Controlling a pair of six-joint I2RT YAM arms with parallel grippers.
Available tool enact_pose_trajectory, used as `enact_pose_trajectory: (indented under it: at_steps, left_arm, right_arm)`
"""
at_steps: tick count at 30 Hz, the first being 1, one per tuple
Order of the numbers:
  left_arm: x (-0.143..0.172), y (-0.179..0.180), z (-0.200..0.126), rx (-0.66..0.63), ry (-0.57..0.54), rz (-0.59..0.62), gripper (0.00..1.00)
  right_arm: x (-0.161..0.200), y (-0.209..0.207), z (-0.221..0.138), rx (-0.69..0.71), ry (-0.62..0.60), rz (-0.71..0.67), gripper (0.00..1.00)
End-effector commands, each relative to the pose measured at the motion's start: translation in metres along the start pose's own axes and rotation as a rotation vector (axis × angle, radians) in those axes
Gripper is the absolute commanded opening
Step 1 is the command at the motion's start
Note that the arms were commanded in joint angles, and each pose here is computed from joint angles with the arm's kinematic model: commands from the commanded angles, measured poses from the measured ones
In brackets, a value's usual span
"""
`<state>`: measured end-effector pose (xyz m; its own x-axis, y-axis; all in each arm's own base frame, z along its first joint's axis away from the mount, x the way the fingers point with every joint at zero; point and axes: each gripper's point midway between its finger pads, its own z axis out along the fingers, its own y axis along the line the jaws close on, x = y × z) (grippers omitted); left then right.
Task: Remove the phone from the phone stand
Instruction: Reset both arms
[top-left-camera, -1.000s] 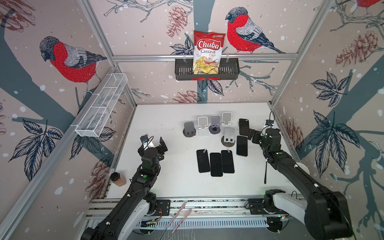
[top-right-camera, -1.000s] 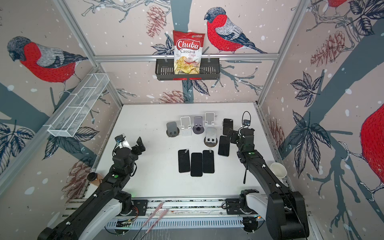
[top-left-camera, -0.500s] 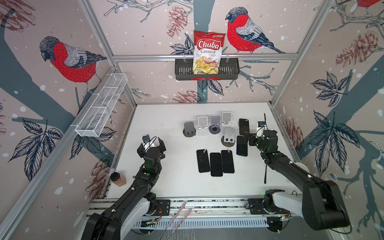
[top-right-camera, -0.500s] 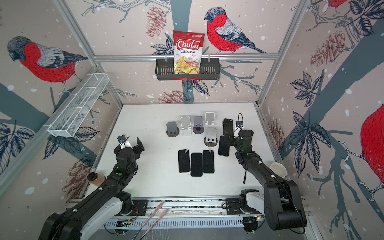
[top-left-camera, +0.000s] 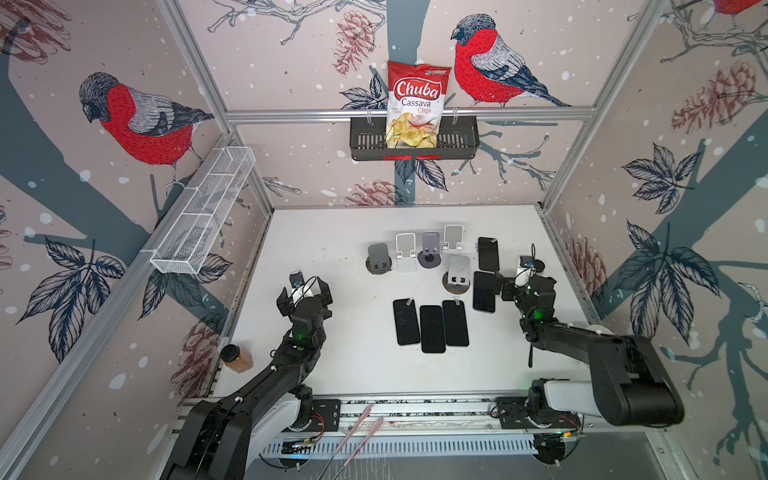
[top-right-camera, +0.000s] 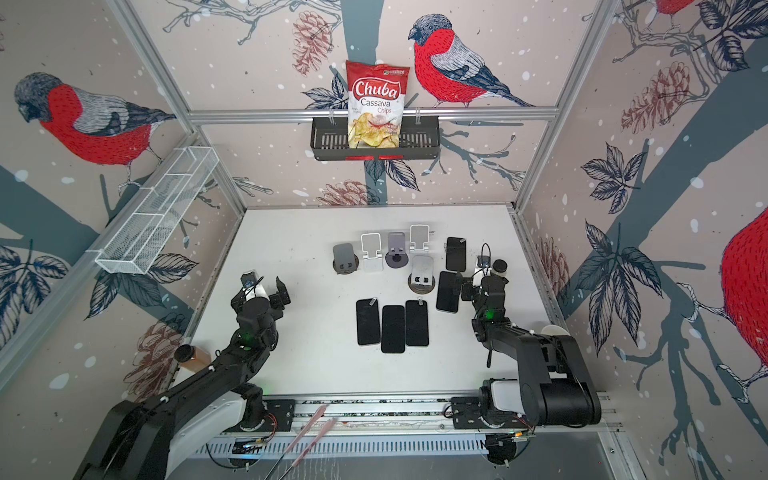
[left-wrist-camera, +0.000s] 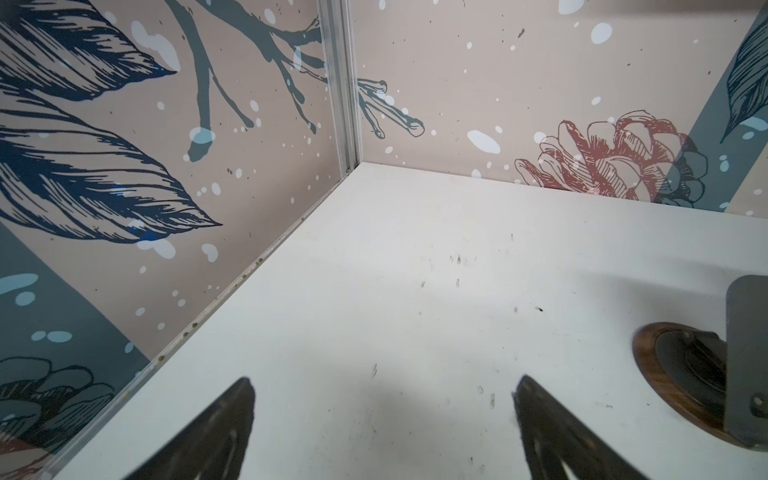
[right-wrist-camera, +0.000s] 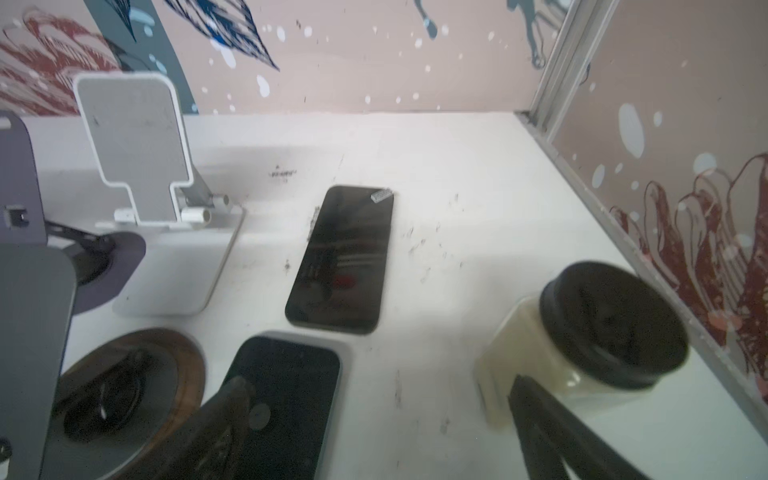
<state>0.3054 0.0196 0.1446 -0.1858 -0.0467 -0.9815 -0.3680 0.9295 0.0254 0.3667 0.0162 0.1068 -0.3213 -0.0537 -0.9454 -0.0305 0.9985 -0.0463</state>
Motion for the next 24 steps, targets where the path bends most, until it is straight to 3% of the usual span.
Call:
enact_pose_trajectory:
  at_steps: [1, 8, 18, 24]
  left_arm:
    - [-0.02, 0.002, 0.0, -0.014, -0.092, -0.022, 0.96]
    - [-0.02, -0.003, 0.004, 0.004, -0.149, 0.025, 0.96]
    - [-0.029, -0.009, 0.018, 0.014, -0.279, 0.031, 0.96]
    - [-0.011, -0.008, 0.025, 0.074, -0.228, -0.004, 0.96]
  right_arm:
    - [-0.031, -0.003, 0.003, -0.018, -0.13, 0.015, 1.0]
    - [-0.023, -0.006, -0.01, -0.066, -0.244, 0.057, 0.99]
    - [-0.019, -0.007, -0.005, -0.065, -0.2, 0.062, 0.99]
    - [-0.02, -0.007, -0.005, -0.065, -0.203, 0.062, 0.99]
